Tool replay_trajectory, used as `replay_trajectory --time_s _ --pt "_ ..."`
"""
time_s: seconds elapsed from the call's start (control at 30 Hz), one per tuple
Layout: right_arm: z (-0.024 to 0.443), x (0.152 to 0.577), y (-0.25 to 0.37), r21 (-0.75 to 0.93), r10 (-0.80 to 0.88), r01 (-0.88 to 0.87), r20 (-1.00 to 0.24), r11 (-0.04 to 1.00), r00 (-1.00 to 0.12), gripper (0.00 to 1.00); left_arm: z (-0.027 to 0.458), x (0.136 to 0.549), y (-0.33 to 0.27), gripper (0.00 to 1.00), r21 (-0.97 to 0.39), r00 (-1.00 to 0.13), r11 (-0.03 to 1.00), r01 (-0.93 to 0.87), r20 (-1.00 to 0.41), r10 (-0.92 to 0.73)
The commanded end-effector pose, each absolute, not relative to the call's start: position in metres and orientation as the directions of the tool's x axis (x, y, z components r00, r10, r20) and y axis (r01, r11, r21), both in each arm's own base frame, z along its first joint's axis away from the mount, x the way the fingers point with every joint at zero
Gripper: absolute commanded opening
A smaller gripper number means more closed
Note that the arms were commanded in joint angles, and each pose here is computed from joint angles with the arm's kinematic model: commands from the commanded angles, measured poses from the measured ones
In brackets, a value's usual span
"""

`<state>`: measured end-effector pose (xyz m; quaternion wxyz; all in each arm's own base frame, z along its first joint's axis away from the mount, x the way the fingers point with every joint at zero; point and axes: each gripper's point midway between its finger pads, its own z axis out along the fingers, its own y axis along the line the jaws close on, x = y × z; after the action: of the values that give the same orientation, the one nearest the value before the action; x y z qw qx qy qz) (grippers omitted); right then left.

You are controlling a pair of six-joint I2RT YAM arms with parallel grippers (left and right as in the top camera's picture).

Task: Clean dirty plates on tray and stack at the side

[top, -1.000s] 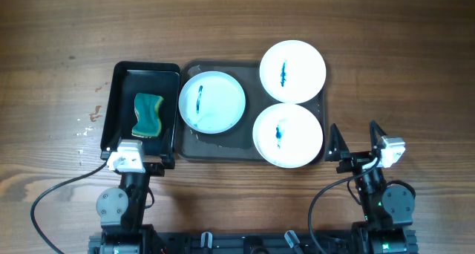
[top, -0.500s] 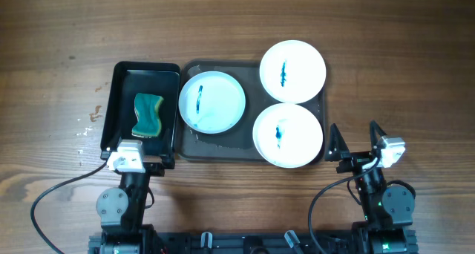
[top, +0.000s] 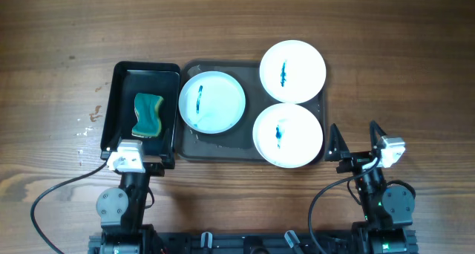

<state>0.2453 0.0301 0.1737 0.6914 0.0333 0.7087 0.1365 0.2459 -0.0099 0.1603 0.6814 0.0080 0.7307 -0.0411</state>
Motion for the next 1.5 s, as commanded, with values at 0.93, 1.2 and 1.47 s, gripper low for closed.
replay_trajectory --time_s 0.93,1.2,1.47 --pt "0.242 0.238 0.059 0.136 0.158 -0.321 -0.987 0.937 0.041 1.0 0.202 0.25 -0.009 1.0 -0.053 -0.219 0.997 0.058 -0.975 -0.039" --pt "0.28 0.266 0.08 0.192 0.139 -0.398 -0.977 0.897 -0.159 1.0 0.249 0.263 -0.009 1.0 -0.076 -0.437 0.996 0.05 -0.898 -0.047" --pt "0.282 0.306 0.096 0.349 0.103 -0.356 -0.824 0.867 -0.557 1.0 0.264 0.277 -0.012 1.0 -0.117 -0.735 0.993 0.03 -0.675 -0.058"
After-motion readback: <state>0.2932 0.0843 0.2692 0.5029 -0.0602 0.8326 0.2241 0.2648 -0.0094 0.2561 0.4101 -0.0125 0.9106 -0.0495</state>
